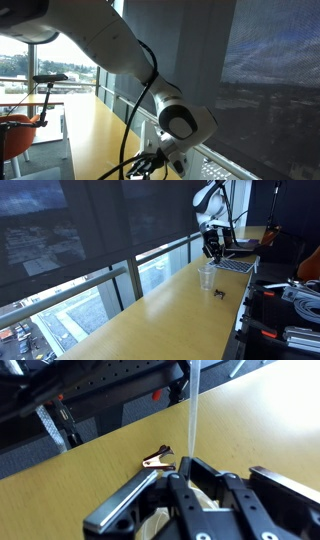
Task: Put the straw in the jar
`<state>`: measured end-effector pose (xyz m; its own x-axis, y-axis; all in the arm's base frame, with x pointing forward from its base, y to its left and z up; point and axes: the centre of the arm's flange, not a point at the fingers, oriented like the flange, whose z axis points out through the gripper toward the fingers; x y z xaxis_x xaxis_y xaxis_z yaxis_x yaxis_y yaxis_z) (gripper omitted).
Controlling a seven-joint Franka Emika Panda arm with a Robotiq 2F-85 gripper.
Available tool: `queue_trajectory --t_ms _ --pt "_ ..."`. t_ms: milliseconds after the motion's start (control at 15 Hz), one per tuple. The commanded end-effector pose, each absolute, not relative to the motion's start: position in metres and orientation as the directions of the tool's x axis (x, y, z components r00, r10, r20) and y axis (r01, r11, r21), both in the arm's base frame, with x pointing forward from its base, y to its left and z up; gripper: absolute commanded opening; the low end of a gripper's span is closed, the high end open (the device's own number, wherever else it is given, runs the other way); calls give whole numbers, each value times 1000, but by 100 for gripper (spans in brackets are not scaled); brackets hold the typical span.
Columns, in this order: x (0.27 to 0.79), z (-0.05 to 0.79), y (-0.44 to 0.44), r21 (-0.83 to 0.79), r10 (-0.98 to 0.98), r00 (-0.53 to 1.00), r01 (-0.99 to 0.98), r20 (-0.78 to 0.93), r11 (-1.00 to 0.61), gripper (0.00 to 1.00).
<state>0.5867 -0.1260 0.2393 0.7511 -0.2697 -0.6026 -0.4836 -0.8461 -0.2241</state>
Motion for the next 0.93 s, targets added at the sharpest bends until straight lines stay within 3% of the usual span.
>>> queue_trajectory --t_ms 0,133,200,267,867 --pt "599 242 -134 -268 -248 746 -495 -618 -826 3" --pt "601 242 -136 -275 -246 745 -500 -621 -821 3" --pt "601 242 -137 -276 -246 746 -499 -618 -821 35" --pt "602 243 -138 -275 -248 747 -500 -617 -821 36" --pt "601 249 -134 -286 -236 766 -479 -598 -830 99"
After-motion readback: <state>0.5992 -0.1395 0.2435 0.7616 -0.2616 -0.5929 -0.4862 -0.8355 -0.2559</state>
